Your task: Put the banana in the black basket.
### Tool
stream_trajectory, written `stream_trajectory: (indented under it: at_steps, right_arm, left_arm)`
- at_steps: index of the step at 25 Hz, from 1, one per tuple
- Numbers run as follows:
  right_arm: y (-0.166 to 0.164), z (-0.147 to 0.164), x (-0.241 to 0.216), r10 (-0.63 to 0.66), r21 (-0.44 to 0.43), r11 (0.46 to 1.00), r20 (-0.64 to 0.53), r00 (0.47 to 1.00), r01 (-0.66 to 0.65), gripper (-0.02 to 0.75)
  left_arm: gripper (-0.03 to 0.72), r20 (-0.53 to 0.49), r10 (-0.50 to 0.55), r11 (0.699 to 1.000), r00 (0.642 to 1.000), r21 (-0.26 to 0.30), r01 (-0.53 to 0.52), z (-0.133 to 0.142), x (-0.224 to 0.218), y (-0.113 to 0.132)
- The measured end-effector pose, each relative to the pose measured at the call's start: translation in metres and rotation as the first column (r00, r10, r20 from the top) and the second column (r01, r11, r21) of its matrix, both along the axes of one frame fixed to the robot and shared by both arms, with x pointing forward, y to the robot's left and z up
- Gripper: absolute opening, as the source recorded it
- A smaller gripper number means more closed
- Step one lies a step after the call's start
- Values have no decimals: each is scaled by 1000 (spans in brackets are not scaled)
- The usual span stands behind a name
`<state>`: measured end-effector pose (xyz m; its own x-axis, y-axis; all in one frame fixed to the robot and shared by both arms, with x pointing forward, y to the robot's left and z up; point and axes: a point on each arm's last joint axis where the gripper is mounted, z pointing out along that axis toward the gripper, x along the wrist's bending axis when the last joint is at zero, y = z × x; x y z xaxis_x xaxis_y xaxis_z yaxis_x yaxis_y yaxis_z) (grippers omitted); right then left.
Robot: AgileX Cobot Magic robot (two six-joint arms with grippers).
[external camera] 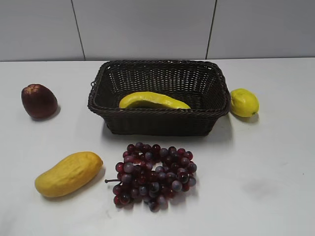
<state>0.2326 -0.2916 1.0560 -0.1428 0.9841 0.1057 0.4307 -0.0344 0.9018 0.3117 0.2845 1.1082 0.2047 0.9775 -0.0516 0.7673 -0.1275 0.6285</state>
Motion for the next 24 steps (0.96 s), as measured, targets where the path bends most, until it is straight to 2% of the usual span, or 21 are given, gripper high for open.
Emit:
stream_trajectory:
  at_steps: [6, 15, 24]
  right_arm:
    - [0, 0, 0, 0, 0, 1000, 0, 1000, 0, 520]
    - [0, 0, 0, 0, 0, 1000, 0, 1000, 0, 520]
    - [0, 0, 0, 0, 0, 1000, 0, 1000, 0, 520]
  left_arm:
    - [562, 142, 2, 1000, 990, -4, -2, -12, -45, 5]
    - [562, 324, 8, 1000, 946, -16, -2, -38, -90, 9]
    - [562, 356, 17, 1000, 934, -22, -10, -52, -88, 10]
